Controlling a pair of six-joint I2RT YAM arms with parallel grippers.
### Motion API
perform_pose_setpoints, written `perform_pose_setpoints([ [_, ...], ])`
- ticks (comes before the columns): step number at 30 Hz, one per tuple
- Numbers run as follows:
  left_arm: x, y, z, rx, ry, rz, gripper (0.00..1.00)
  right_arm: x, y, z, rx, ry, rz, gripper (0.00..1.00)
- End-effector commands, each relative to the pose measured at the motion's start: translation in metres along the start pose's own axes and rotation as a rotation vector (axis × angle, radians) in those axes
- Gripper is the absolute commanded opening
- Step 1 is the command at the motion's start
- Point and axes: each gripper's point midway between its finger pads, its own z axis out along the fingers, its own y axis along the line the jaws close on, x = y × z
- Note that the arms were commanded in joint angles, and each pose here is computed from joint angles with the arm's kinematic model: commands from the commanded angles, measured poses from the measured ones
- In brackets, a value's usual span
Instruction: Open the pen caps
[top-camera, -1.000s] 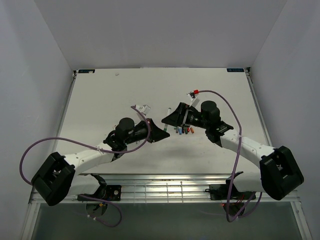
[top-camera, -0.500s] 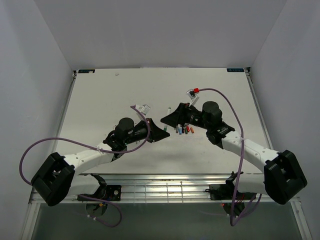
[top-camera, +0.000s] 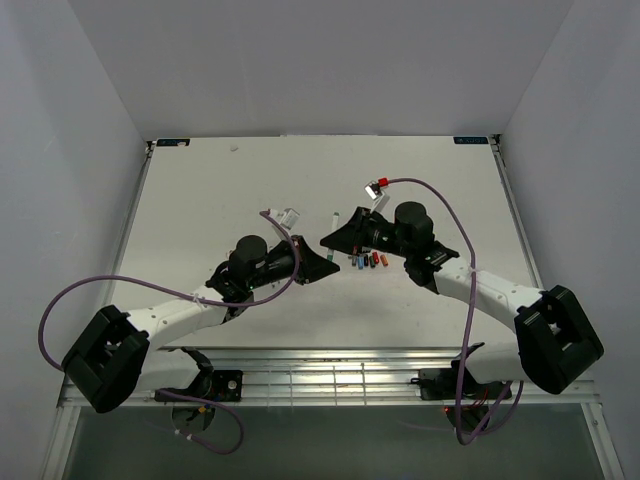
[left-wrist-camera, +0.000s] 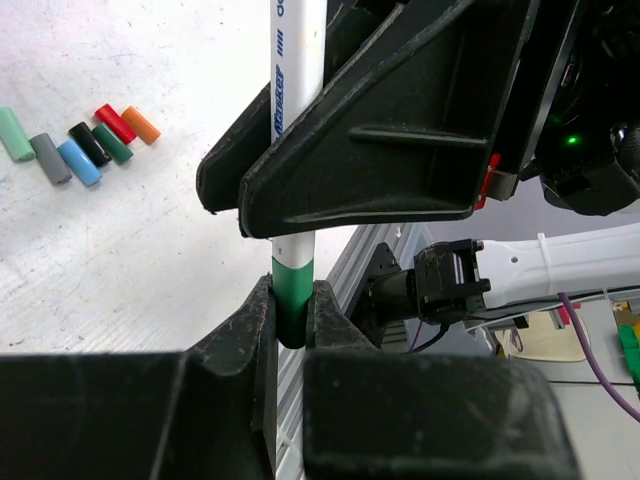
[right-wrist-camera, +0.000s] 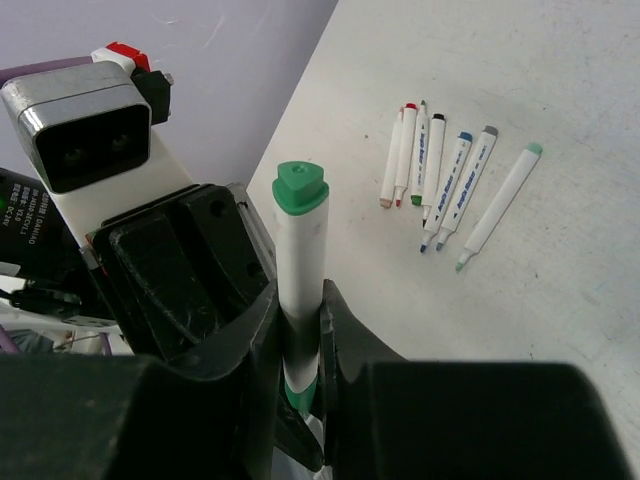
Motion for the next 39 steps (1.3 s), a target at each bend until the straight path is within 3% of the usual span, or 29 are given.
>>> perform_pose_setpoints([
  [1, 0.000, -0.011, -0.005, 0.040, -0.010, 0.013, 0.00, -0.026, 0.024, 0.004, -0.075, -0.086, -0.050, 0.08],
  [4, 0.003, -0.011, -0.008, 0.045, -0.001, 0.016, 0.00, -0.029, 0.021, 0.009, -0.061, -0.092, 0.018, 0.08],
  [7, 0.010, -0.009, -0.011, 0.048, 0.017, 0.013, 0.00, -0.034, 0.037, 0.016, -0.139, -0.062, -0.023, 0.08],
  [14, 0.025, -0.009, -0.022, 0.067, 0.052, 0.000, 0.00, -0.055, 0.019, 0.030, -0.055, -0.097, -0.018, 0.08],
  [19, 0.053, 0.001, -0.040, 0.065, 0.095, -0.048, 0.00, -0.093, 0.012, 0.040, -0.010, -0.135, -0.037, 0.08],
  [28, 0.067, 0.007, -0.067, 0.056, 0.038, -0.087, 0.00, -0.155, -0.007, 0.051, 0.038, -0.175, -0.051, 0.08],
  [32, 0.053, 0.014, -0.055, -0.016, 0.016, -0.095, 0.00, -0.133, -0.031, 0.039, 0.130, -0.137, -0.017, 0.08],
  [39, 0.035, 0.056, -0.001, -0.247, 0.106, -0.091, 0.00, -0.123, -0.041, -0.023, 0.297, -0.169, -0.142, 0.08],
])
